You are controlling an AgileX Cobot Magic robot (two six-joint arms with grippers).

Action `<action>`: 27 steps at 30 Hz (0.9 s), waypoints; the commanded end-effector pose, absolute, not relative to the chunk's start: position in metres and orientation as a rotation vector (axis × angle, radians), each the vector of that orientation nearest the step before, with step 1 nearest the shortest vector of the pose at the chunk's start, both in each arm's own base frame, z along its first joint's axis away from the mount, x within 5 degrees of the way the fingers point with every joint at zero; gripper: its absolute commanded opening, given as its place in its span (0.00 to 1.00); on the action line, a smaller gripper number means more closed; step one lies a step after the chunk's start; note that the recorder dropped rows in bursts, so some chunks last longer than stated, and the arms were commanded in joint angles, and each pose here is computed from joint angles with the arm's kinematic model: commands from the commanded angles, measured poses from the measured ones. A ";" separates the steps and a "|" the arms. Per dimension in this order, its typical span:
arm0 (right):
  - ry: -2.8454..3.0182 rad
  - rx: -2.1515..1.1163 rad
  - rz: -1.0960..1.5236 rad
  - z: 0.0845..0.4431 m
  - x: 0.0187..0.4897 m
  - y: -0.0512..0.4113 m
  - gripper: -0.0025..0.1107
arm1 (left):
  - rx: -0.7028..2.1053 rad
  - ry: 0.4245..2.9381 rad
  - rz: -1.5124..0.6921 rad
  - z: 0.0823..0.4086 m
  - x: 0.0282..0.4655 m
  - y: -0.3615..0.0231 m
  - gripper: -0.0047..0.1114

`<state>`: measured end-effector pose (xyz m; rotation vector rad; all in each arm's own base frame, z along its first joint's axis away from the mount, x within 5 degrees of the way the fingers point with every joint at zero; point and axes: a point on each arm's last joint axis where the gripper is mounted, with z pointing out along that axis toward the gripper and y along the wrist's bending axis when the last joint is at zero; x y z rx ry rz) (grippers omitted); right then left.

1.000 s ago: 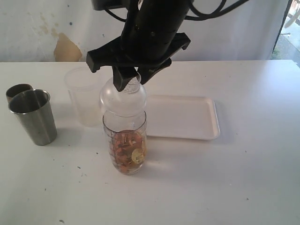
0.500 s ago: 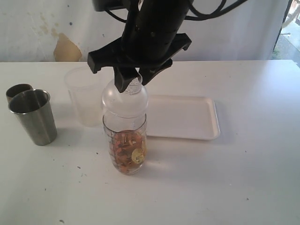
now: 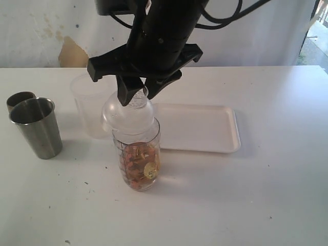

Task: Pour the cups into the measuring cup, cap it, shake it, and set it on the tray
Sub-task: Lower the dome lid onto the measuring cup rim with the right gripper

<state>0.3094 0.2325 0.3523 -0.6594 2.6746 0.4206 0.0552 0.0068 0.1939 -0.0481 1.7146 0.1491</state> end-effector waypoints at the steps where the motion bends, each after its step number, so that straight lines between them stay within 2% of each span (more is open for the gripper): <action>1: 2.645 -0.659 0.421 0.363 0.304 0.230 0.02 | -0.050 1.718 0.147 0.192 0.055 0.007 0.04; 11: 2.657 -0.666 0.343 0.359 0.298 0.221 0.02 | -0.050 1.718 0.147 0.192 0.055 0.007 0.04; 27: 2.668 -0.663 0.383 0.358 0.297 0.223 0.02 | -0.050 1.718 0.147 0.192 0.055 0.007 0.04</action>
